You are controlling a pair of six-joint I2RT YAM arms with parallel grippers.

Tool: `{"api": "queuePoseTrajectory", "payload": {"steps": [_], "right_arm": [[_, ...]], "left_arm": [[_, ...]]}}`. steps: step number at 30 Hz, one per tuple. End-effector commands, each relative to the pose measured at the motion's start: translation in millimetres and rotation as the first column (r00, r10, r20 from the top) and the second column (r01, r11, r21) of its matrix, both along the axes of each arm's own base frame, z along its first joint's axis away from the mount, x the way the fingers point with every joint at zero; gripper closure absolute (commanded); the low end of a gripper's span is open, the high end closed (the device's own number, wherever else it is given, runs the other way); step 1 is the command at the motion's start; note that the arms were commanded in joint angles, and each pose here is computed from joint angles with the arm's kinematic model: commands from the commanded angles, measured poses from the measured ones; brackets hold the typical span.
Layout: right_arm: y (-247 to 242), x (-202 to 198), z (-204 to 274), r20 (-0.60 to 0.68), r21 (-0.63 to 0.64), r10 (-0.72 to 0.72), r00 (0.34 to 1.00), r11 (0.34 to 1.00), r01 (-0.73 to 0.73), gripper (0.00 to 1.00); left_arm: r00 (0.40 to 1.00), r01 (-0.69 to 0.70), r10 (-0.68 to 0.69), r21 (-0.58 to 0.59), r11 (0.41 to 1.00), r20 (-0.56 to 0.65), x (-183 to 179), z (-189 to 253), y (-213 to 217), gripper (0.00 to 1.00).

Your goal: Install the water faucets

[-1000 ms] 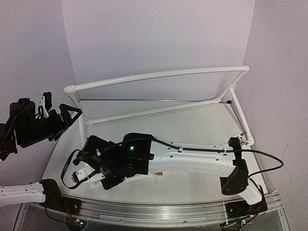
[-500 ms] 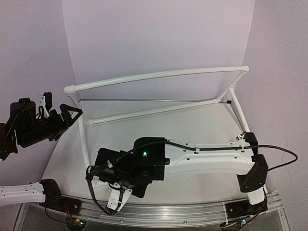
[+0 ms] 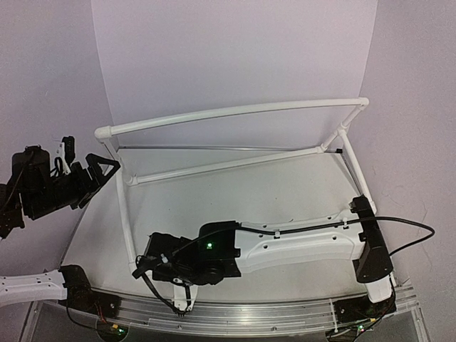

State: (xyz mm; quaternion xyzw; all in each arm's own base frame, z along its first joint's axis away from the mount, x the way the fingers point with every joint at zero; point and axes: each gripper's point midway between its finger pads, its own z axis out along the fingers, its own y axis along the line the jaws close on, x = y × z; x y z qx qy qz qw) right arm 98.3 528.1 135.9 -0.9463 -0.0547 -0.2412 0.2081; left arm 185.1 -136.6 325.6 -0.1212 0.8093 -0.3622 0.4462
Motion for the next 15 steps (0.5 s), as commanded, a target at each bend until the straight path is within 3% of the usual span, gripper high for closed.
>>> {"api": "queuePoseTrajectory", "payload": {"steps": [1,15], "right_arm": [[3,20,34,0.123,0.016,0.083,0.989,0.996,-0.086,0.14],[4,36,17,0.150,-0.079,0.175,0.973,0.983,-0.165,0.17]], "left_arm": [[1.000,-0.004,0.004,-0.030,1.000,0.023,-2,8,3,0.00],[1.000,-0.010,0.011,-0.031,0.999,0.025,-2,8,4,0.00]]}}
